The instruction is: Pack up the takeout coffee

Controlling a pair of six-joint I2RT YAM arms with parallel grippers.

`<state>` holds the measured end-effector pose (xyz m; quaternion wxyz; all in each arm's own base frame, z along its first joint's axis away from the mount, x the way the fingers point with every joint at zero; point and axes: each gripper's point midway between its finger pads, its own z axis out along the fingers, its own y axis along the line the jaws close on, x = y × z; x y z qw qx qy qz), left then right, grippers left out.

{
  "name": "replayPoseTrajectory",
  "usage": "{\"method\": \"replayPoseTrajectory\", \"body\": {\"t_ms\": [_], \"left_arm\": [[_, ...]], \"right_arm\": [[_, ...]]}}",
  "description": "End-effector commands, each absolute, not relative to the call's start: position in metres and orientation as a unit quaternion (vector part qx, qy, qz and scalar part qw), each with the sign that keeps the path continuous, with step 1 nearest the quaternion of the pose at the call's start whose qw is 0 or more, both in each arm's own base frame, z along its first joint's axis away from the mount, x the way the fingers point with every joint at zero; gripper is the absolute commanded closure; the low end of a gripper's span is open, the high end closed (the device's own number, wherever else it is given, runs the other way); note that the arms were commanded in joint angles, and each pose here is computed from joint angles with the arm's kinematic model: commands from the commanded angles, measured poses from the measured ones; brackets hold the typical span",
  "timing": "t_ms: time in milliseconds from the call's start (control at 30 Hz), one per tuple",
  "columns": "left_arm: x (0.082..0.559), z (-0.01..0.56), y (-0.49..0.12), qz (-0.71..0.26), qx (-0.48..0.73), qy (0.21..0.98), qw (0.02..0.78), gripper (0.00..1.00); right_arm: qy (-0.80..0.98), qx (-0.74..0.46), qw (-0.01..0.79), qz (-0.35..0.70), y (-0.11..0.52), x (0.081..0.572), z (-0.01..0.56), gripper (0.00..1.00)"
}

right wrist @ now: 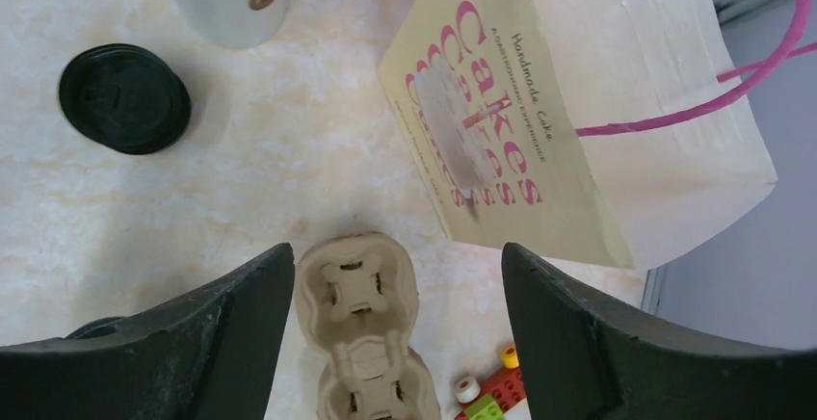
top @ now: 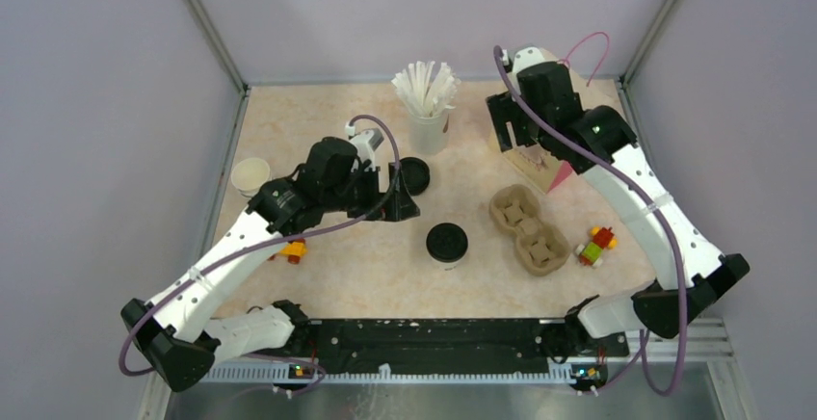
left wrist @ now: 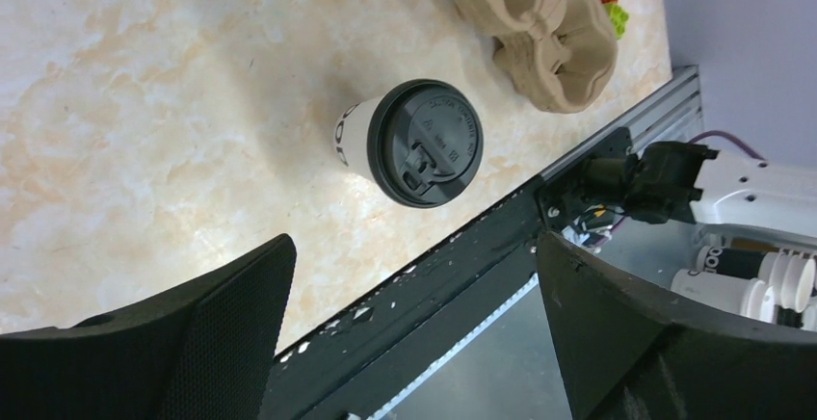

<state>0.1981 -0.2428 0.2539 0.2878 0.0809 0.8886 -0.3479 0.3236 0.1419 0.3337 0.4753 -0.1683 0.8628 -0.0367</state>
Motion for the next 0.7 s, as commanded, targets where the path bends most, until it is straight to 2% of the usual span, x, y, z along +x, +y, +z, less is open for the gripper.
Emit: {"method": "replayPoseTrajectory", "body": {"t_ms": [0, 133, 267, 467, 533, 667], "left_arm": [[0.192, 0.247, -0.233, -0.333, 0.104, 0.890, 0.293, 0.01], [0.182, 0.243, -0.237, -0.346, 0.128, 0.888, 0.275, 0.02], [0.180, 0.235, -0.248, -0.366, 0.155, 0.881, 0.258, 0.08], [0.198, 0.214, -0.275, -0.377, 0.155, 0.886, 0.223, 0.20], [0.205, 0.204, -0.284, -0.372, 0.148, 0.893, 0.203, 0.26], [0.216, 0.191, -0.301, -0.349, 0.152, 0.911, 0.159, 0.31]], "right_arm": [[0.864, -0.139, 0.482, -0.035, 0.114, 0.337, 0.346, 0.25], [0.858, -0.121, 0.499, -0.007, 0.104, 0.357, 0.359, 0.26], [0.855, -0.102, 0.504, 0.064, 0.125, 0.363, 0.369, 0.30], [0.850, -0.092, 0.501, 0.134, 0.143, 0.347, 0.372, 0.30], [0.847, -0.093, 0.497, 0.163, 0.149, 0.336, 0.374, 0.30], [0.838, -0.087, 0.503, 0.191, 0.151, 0.318, 0.378, 0.30]]}}
